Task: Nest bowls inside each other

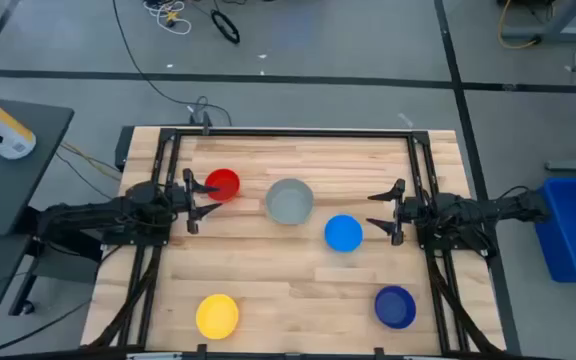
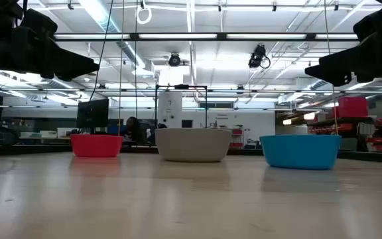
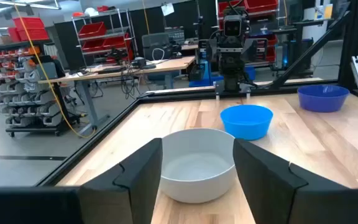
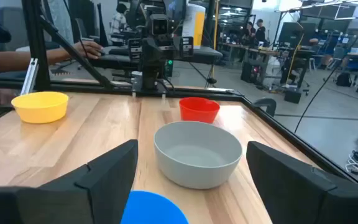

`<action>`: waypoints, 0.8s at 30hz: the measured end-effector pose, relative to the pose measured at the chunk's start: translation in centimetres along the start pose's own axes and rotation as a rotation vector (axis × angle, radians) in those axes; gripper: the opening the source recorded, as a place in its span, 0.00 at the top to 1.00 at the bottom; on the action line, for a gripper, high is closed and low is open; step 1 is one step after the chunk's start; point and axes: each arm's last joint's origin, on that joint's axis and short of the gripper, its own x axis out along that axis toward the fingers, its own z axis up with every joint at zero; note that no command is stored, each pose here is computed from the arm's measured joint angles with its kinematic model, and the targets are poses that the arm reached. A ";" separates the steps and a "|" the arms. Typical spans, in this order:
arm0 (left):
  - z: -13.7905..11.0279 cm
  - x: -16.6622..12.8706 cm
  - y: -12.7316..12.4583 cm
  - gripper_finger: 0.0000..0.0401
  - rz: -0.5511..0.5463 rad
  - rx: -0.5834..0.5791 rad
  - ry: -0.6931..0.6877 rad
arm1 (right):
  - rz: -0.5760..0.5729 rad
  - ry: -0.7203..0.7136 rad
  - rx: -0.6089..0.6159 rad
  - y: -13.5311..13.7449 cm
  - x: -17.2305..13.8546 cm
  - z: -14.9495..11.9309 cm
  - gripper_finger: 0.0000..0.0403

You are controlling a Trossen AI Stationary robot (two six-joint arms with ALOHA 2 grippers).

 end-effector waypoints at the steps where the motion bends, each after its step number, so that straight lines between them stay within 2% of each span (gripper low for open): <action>1: 0.0 0.0 0.0 0.49 -0.001 0.000 0.000 | 0.000 0.000 0.000 0.0 0.0 0.0 0.23; 24: 0.0 0.0 0.0 0.49 0.000 0.000 0.000 | 0.000 0.000 0.000 0.0 0.0 0.0 0.33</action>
